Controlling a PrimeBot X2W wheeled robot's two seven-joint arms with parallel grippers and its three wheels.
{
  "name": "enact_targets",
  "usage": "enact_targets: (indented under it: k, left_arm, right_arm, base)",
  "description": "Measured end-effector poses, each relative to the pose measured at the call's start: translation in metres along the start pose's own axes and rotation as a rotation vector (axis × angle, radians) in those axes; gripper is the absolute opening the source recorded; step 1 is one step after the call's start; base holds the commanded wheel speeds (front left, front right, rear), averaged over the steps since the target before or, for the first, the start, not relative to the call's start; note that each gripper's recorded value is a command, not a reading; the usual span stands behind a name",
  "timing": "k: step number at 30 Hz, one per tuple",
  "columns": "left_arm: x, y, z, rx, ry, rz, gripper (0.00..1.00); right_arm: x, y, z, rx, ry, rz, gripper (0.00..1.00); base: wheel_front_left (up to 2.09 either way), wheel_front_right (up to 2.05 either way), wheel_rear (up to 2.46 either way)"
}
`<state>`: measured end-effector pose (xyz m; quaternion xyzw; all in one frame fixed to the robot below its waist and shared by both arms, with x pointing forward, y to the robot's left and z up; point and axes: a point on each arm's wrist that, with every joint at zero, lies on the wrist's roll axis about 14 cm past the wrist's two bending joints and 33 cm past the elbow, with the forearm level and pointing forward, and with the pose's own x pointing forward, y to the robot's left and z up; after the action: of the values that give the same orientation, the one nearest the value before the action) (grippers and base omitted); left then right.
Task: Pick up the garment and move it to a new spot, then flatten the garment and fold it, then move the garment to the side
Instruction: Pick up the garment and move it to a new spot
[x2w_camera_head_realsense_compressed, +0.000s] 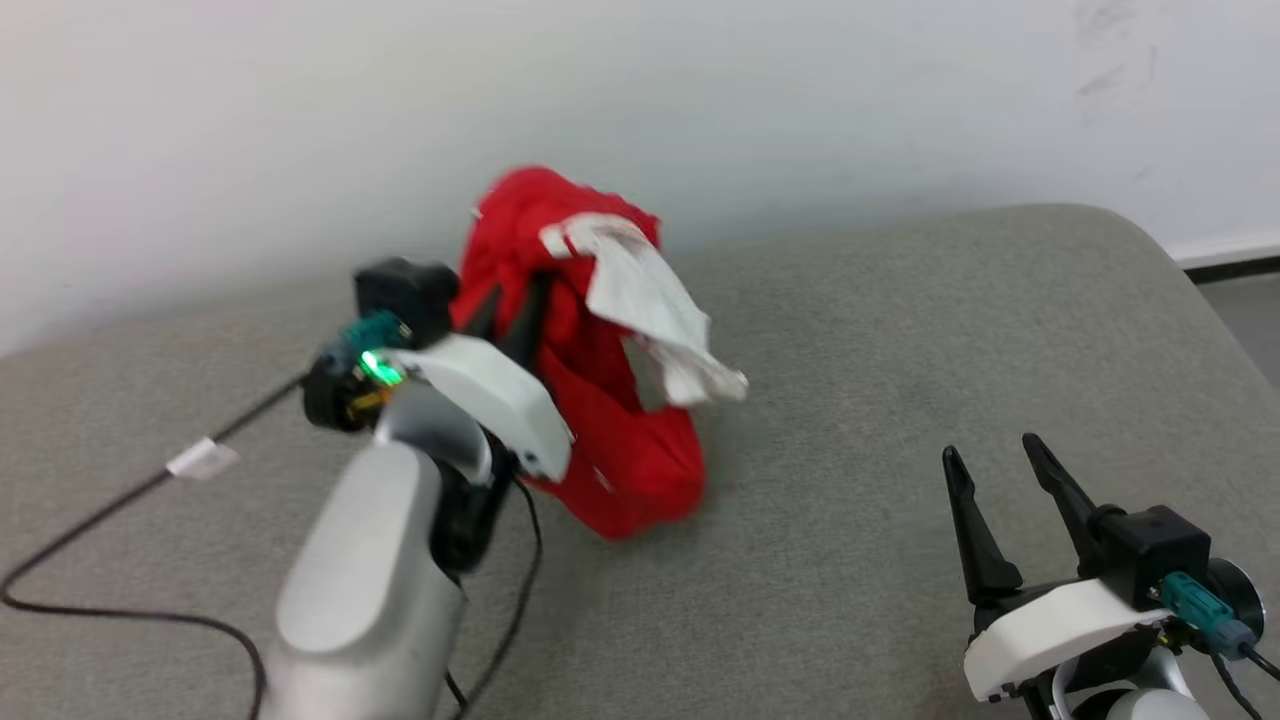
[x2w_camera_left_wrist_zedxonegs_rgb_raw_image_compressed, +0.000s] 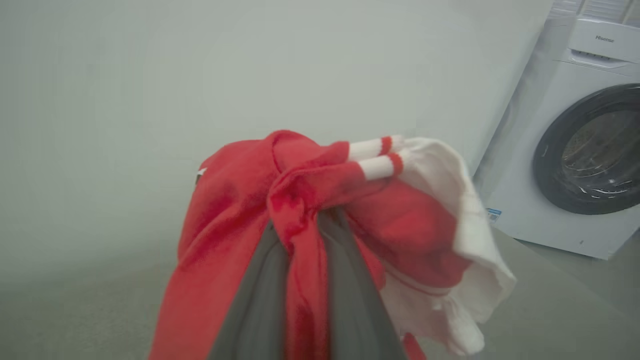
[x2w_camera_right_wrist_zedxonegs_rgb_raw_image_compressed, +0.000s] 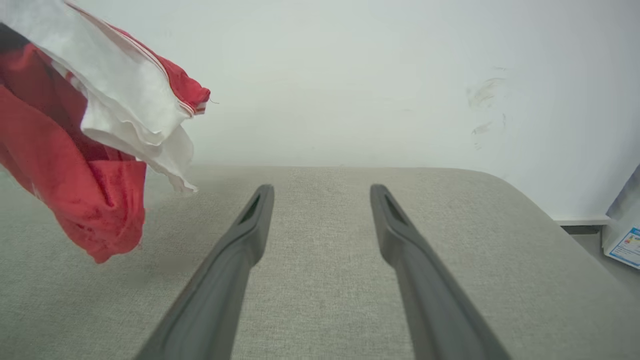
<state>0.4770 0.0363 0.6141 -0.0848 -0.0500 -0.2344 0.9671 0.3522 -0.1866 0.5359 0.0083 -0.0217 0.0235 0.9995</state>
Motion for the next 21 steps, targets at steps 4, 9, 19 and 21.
enact_targets:
  k: [4,9,19,21]
  left_arm:
    - [-0.012,-0.029,-0.061,-0.058,0.139,-0.059,0.00]
    - [-0.049,-0.049,-0.143,-0.096,0.367,-0.083,0.00]
    - [-0.078,-0.060,-0.158,-0.116,0.386,-0.071,1.00]
    - [-0.073,-0.057,-0.138,-0.100,0.304,-0.059,1.00]
  right_arm:
    - [-0.003,-0.011,-0.005,0.013,0.012,-0.036,1.00]
    - [0.000,-0.015,-0.015,0.035,0.031,-0.049,1.00]
    - [0.012,-0.006,-0.022,0.057,0.034,-0.018,1.00]
    - [0.014,-0.005,-0.021,0.057,0.030,-0.013,1.00]
  base:
    - [0.00,0.00,0.00]
    - [0.00,0.00,0.00]
    - [0.00,0.00,0.00]
    - [0.00,0.00,0.00]
